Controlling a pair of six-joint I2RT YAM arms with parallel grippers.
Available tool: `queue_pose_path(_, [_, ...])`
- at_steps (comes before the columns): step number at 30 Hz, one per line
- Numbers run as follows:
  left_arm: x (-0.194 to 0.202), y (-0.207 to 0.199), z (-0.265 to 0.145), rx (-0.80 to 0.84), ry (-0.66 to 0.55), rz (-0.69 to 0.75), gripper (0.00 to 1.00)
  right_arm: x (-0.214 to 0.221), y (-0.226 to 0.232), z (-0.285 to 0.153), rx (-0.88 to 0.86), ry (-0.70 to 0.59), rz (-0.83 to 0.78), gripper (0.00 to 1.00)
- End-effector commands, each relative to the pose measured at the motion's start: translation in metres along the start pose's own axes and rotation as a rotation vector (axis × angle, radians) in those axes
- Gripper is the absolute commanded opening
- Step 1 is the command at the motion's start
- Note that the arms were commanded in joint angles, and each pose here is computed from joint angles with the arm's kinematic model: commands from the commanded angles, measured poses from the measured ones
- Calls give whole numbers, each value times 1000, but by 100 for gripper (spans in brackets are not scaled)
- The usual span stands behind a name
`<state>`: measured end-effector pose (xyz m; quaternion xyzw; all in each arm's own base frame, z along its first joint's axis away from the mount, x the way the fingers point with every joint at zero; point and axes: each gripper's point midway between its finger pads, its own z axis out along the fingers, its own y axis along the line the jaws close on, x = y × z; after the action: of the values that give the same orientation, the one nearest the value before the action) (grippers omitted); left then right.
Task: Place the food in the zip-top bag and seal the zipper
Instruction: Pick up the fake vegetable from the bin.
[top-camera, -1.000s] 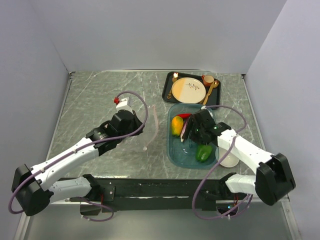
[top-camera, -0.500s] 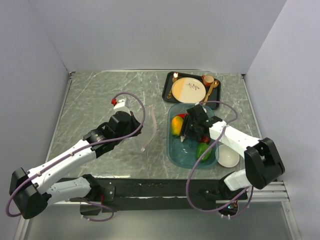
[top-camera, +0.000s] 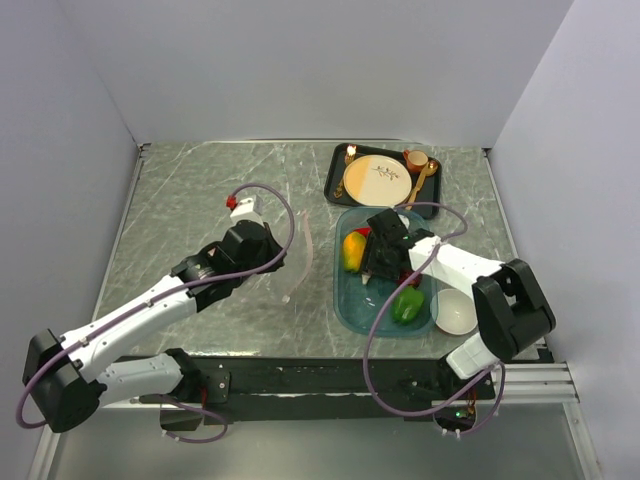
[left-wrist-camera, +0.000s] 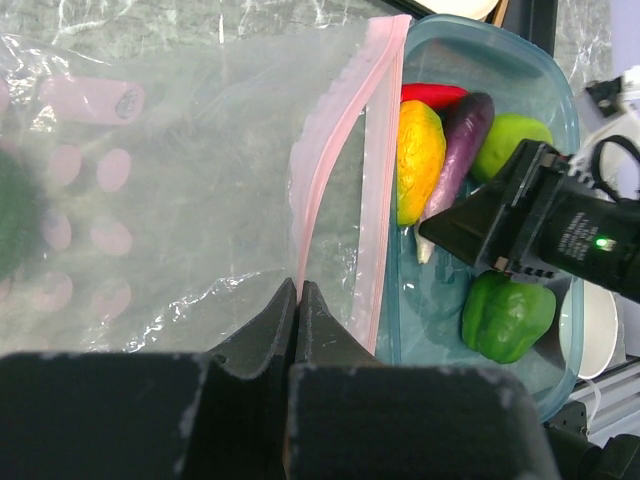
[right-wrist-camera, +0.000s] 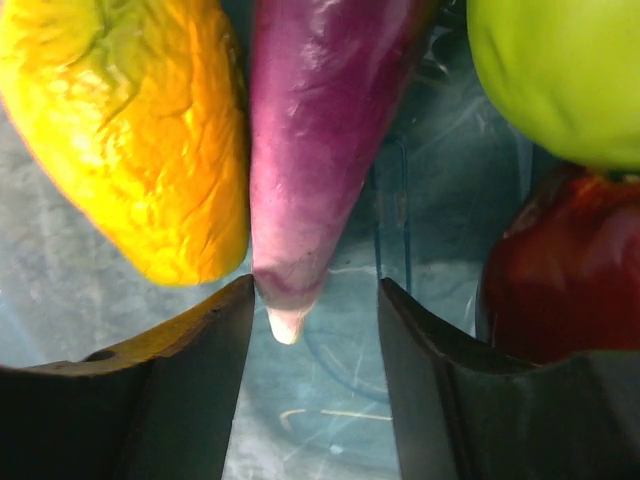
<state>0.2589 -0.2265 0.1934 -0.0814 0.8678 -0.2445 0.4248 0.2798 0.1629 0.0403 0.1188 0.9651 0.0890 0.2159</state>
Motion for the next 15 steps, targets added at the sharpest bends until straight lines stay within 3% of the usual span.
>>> queue_pose_path(1, [-19,-13,-2,19,-42,-17,1,-16,7,5,-5,-44,-10,51])
queue_pose_path(7, [-16,-9,-5,29,-52,-31,1,-13,2,0,-4,-42,-29,29])
queue_pose_path(15, [-14,-12,0,31,-42,-21,1,-15,0,-42,-66,-116,-31,25])
